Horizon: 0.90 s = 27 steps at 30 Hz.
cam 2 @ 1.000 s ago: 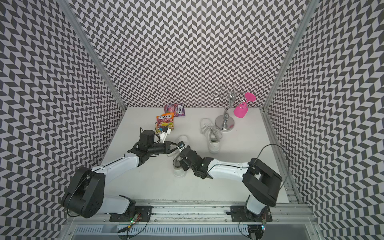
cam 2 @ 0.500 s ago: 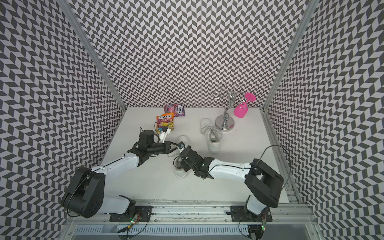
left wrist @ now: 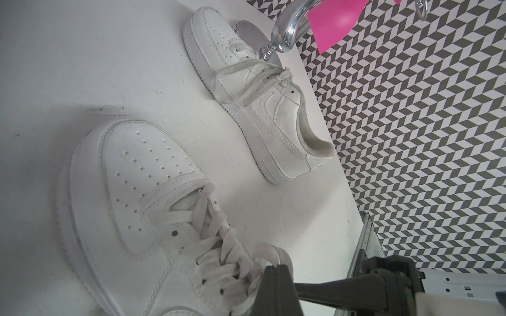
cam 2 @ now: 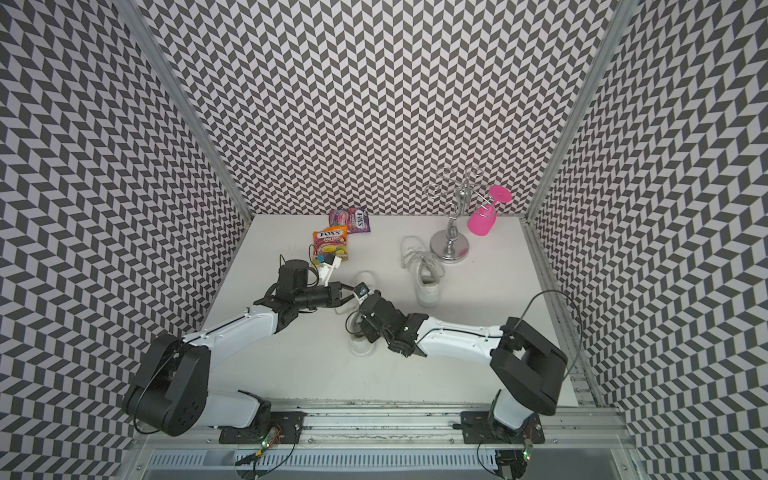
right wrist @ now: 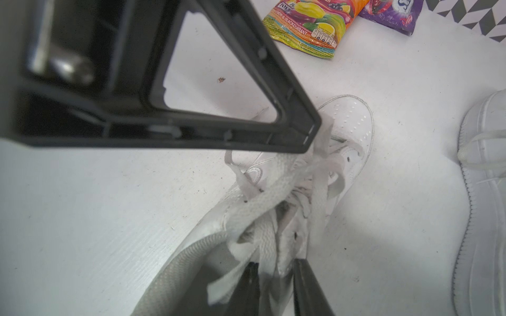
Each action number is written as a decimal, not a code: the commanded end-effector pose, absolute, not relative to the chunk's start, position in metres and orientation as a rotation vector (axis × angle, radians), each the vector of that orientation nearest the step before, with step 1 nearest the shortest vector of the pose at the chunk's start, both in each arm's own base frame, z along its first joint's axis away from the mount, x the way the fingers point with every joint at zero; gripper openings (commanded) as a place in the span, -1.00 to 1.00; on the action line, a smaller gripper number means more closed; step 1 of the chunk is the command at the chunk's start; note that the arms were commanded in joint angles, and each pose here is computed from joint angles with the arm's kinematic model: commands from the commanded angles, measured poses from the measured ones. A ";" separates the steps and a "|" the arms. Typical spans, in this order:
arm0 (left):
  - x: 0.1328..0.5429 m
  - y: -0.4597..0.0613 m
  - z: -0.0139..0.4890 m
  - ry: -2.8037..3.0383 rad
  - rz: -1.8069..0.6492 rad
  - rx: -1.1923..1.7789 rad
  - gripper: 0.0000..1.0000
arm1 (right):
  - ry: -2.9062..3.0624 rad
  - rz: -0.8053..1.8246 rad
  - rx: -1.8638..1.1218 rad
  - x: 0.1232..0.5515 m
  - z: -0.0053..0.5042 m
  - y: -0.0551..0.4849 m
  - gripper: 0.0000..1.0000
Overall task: Tie the shoes
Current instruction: Tie the shoelace on the shoe.
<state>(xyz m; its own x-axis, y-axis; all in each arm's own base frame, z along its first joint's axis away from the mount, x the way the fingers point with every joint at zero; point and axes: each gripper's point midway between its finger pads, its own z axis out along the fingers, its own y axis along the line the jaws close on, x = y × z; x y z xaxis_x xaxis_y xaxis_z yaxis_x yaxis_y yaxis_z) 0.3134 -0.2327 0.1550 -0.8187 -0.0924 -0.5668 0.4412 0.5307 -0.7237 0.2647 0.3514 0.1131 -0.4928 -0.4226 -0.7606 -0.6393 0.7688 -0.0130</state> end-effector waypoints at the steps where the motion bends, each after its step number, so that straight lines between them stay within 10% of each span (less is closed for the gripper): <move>1: 0.316 -0.232 0.164 2.175 -1.258 0.312 -1.00 | 2.082 0.420 -0.755 0.269 0.147 0.365 -0.47; 27: 0.315 -0.221 0.162 2.180 -1.226 0.290 -1.00 | 2.059 0.242 -0.716 0.282 0.162 0.337 -1.00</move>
